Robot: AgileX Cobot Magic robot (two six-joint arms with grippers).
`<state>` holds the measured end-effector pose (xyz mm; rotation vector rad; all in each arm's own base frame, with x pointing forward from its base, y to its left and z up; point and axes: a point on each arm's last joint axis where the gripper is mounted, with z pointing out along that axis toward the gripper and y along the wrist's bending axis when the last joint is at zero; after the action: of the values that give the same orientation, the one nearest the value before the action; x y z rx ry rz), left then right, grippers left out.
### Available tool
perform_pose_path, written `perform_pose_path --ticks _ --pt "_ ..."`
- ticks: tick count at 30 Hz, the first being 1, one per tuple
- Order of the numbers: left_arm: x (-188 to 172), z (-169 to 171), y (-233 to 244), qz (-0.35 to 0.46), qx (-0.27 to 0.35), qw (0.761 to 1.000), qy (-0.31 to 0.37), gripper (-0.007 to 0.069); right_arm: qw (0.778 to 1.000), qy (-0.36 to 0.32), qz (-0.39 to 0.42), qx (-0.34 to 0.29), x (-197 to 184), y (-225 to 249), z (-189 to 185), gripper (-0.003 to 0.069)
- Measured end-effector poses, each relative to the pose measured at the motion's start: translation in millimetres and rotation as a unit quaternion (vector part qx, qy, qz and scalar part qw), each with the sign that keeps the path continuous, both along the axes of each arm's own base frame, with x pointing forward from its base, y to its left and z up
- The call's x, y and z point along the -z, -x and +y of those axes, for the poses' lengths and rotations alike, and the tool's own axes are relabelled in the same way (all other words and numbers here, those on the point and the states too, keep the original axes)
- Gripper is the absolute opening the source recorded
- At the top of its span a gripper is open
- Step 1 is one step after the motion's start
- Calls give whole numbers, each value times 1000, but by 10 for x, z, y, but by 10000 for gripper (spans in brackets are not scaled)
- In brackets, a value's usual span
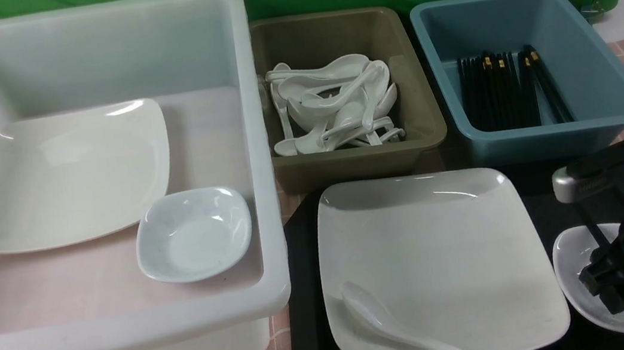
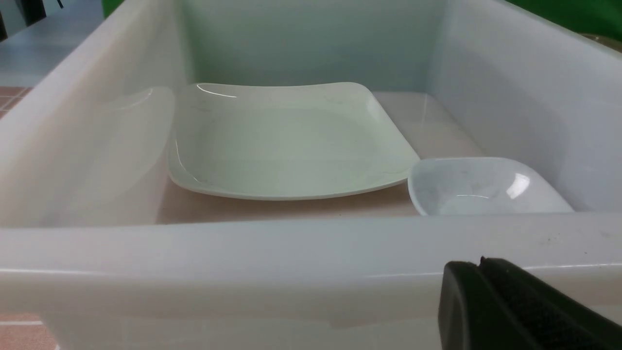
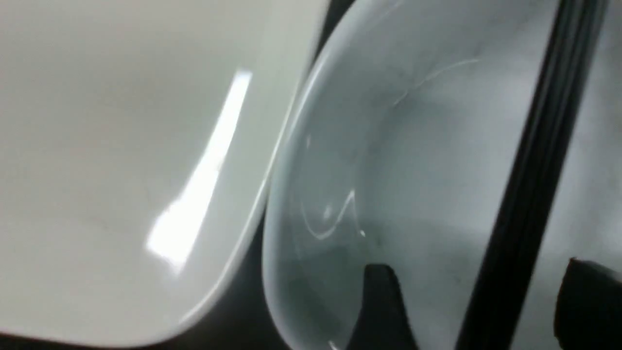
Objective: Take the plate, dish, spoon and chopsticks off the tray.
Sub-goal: Use the right arm to grab a pair of chopsticks from the plate, then use the right arm to put the chopsticks into the small storage box on the right
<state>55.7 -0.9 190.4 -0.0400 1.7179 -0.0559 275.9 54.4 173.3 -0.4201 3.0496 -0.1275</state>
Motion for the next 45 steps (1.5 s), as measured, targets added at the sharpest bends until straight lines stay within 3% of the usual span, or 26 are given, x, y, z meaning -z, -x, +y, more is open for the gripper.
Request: perform_pose_path --ticks 4,7,12,19,26,29,32,35,38,39,40,41,42,45 --pt "0 0 0 0 0 1000 0 4 1000 7 22 -3 153 -35 4 508" --pt "0 0 0 0 0 1000 -2 4 1000 9 28 -4 187 -47 5 438" --pt "0 0 0 0 0 1000 -1 4 999 11 34 -3 178 -32 2 132" --pt "0 0 0 0 0 1000 -1 4 1000 8 20 0 6 20 -10 142" --pt "0 0 0 0 0 1000 -1 4 1000 -15 -11 18 -607 150 -13 142" --pt "0 0 0 0 0 1000 -1 4 998 -33 -58 21 -914 178 -10 142" --pt "0 0 0 0 0 1000 0 4 985 -64 -159 21 -1301 120 13 142" --pt "0 0 0 0 0 1000 0 4 939 -113 -324 22 -1672 -94 72 142" --pt "0 0 0 0 0 1000 0 4 887 -156 -433 31 -1806 -301 130 142" --pt "0 0 0 0 0 1000 0 4 883 -158 -440 31 -1815 -316 135 142" --pt "0 0 0 0 0 1000 0 4 854 -182 -485 38 -1830 -449 171 142" --pt "0 0 0 0 0 1000 0 4 851 -184 -490 39 -1827 -466 175 142" --pt "0 0 0 0 0 1000 0 4 821 -204 -532 39 -1810 -613 215 142" --pt "0 0 0 0 0 1000 0 4 791 -219 -570 35 -1696 -864 279 142"
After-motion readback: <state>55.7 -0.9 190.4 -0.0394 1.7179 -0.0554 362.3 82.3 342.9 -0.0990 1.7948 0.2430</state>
